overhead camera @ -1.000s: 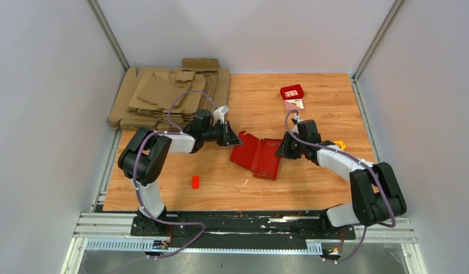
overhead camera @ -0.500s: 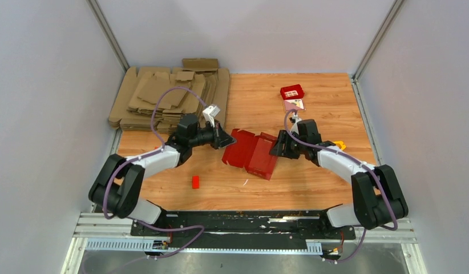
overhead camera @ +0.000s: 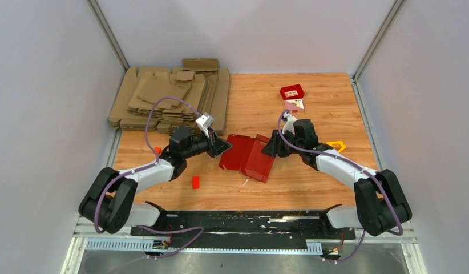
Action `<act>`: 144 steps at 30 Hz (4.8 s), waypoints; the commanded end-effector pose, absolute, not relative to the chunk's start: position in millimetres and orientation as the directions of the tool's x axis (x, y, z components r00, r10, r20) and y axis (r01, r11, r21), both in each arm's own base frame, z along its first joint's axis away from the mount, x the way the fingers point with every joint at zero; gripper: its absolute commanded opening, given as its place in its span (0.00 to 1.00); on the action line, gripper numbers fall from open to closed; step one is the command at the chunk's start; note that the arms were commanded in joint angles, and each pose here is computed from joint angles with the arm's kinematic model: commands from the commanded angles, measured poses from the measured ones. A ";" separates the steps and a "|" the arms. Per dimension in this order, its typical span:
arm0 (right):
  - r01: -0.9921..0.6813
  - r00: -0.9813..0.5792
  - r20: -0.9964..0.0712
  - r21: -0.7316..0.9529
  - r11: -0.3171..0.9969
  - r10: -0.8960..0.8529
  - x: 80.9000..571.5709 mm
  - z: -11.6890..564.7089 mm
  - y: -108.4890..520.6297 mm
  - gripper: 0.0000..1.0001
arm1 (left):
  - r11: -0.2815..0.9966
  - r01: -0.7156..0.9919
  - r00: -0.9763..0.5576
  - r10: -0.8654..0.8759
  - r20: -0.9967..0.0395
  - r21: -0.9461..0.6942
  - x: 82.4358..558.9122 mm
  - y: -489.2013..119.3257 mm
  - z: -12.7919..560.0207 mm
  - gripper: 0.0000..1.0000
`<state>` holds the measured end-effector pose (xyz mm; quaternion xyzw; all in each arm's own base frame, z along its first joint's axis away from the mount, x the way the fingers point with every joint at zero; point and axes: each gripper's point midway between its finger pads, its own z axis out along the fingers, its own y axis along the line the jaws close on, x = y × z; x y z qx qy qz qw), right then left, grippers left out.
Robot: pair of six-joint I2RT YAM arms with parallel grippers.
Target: Fold the paper box
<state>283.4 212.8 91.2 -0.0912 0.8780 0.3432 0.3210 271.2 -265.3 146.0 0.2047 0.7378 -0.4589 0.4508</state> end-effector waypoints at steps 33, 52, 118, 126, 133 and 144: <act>-0.634 -0.454 -0.889 0.268 0.725 -0.068 268.9 162.4 235.3 0.19 | 0.466 0.750 -0.522 -0.020 -0.853 -0.470 275.4 -277.7 118.6 0.29; -0.499 -0.568 -0.823 0.332 0.801 -0.013 255.4 123.2 213.0 0.82 | 0.561 0.784 -0.279 -0.063 -0.958 -0.265 267.6 -254.3 164.0 0.00; -0.325 -0.832 -0.509 0.770 0.549 0.222 254.7 78.7 218.7 0.66 | 0.469 0.801 -0.330 -0.173 -0.928 -0.372 255.1 -268.5 174.6 0.00; -0.265 -0.859 -0.459 0.778 0.569 0.228 253.1 81.8 216.7 0.42 | 0.491 0.807 -0.304 -0.134 -0.943 -0.329 255.4 -265.3 172.5 0.00; -0.203 -0.898 -0.383 0.796 0.570 0.215 251.6 80.7 219.5 0.24 | 0.506 0.811 -0.277 -0.110 -0.954 -0.294 253.7 -264.9 173.0 0.00; -0.182 -0.903 -0.380 0.760 0.624 0.200 250.4 79.7 212.0 0.25 | 0.520 0.812 -0.258 -0.090 -0.962 -0.266 253.1 -264.6 172.4 0.00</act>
